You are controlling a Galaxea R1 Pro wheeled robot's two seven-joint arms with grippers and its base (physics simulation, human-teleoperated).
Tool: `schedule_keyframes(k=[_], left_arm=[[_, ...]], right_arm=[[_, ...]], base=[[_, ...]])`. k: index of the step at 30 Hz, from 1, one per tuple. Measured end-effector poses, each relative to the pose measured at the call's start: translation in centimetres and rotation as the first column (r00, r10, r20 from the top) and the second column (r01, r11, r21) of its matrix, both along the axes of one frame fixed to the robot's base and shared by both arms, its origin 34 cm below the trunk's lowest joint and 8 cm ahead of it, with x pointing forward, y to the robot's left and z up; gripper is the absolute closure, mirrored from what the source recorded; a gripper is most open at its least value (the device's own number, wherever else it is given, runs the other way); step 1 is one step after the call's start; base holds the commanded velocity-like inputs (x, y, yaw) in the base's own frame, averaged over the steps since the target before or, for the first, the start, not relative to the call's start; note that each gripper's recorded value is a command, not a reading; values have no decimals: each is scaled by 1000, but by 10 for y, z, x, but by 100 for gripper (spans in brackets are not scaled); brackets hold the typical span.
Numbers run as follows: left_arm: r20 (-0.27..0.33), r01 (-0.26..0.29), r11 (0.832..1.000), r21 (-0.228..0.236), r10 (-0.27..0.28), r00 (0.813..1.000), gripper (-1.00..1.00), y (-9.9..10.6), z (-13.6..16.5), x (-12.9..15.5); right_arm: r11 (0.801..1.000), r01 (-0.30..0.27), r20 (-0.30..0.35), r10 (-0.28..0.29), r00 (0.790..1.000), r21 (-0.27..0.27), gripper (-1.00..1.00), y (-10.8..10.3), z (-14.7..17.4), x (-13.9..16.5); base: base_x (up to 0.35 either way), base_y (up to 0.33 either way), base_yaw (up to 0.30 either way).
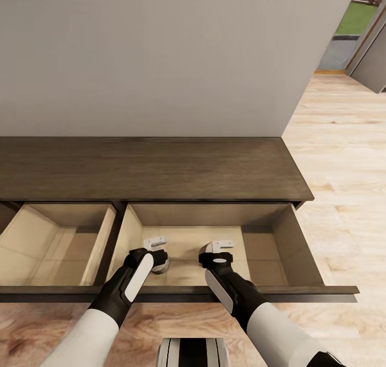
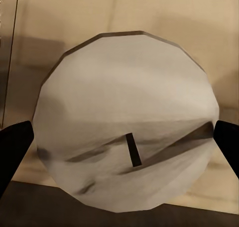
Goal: Place each of the two pumpkins and all three candles from the living room inside a cabinet in the living room (use any cabinet), then make sure every cabinet is closed, and position the cauldron so it is next to a table in the living room.
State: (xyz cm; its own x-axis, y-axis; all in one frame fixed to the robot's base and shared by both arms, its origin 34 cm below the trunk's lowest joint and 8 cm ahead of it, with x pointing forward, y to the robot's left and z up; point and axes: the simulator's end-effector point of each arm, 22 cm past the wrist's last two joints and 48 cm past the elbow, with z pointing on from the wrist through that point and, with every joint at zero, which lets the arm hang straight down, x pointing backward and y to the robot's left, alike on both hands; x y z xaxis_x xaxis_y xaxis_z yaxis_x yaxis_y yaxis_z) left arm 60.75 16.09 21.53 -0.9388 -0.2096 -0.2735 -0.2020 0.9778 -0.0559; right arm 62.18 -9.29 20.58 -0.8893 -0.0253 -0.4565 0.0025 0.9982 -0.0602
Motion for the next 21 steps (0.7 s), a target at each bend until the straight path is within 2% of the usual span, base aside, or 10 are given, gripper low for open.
schedule_keyframes(k=[3, 4, 12, 13, 21], left_arm=[[0, 0, 1000, 0, 0, 1000, 100, 0, 0, 0], [0, 0, 1000, 0, 0, 1000, 100, 0, 0, 0], [0, -1, 1000, 0, 1, 1000, 100, 0, 0, 0], [0, -1, 1000, 1, 1, 1000, -100, 1, 0, 0], [0, -1, 1000, 1, 1, 1000, -100, 1, 0, 0]], right_arm=[[1000, 0, 0, 0, 1000, 0, 100, 0, 0, 0], [1000, -1, -1, 1, 1000, 0, -100, 0, 0, 0], [1000, -5, -5, 5, 1000, 2, -100, 1, -1, -1], [1000, -6, -5, 6, 1000, 3, -100, 1, -1, -1], [1000, -7, -6, 7, 1000, 8, -100, 3, -1, -1]], base=[[0, 0, 0], [0, 0, 0], [0, 0, 0], [0, 0, 0], [0, 0, 0]])
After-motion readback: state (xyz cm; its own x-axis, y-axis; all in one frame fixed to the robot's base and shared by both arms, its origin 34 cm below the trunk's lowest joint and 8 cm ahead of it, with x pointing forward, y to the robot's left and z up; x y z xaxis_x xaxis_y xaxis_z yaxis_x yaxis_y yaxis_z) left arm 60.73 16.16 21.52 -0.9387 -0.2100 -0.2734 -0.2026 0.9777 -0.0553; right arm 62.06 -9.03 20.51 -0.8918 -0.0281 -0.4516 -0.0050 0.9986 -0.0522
